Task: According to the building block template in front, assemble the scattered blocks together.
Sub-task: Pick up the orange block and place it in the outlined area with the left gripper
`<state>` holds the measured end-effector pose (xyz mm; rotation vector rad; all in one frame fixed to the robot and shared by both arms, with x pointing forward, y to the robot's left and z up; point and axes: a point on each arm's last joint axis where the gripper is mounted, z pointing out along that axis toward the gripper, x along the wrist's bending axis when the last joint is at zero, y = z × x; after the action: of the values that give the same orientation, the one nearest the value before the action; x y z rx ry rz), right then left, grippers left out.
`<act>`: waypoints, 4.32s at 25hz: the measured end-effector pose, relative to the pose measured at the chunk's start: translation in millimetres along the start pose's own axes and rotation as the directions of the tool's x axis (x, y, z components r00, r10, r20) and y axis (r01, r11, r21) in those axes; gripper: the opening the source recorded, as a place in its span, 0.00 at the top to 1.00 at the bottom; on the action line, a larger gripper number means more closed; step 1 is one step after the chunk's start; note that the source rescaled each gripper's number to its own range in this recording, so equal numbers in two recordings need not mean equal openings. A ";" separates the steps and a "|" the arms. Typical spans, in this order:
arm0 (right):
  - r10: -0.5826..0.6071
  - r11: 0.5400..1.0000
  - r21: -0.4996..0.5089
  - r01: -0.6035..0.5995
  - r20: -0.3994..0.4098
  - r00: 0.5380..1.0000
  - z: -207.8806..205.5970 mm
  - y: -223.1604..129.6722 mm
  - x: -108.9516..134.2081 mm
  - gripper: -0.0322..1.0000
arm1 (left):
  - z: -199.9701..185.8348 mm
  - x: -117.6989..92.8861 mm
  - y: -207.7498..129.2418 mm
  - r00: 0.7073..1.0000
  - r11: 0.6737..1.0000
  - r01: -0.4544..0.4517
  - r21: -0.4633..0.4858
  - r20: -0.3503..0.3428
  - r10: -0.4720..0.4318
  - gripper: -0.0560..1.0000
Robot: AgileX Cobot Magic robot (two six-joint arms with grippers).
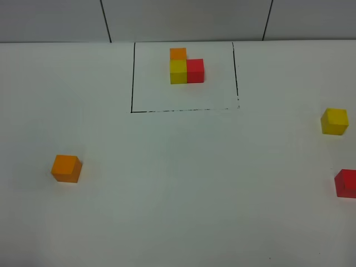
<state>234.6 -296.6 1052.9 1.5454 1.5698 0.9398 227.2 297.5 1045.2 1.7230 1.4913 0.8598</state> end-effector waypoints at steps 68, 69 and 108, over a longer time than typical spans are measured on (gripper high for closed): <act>0.001 1.000 0.000 -0.001 -0.001 1.000 0.0 0.0 0.1 0.23 | 343.6 -19.0 50.5 0.991 0.580 0.096 0.809 -0.020 -0.136 0.25; 0.001 1.000 0.000 -0.001 -0.001 1.000 0.0 0.0 0.1 0.24 | 343.7 -19.0 50.6 0.991 0.582 0.096 0.808 -0.020 -0.136 0.33; 0.004 1.000 0.000 -0.004 -0.001 1.000 0.0 0.0 0.1 0.26 | 407.2 -231.8 177.6 0.295 0.192 -0.955 0.224 0.715 0.633 0.94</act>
<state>234.6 -296.6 1052.9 1.5486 1.5681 0.9428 634.9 17.8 963.9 3.1339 0.2770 0.2477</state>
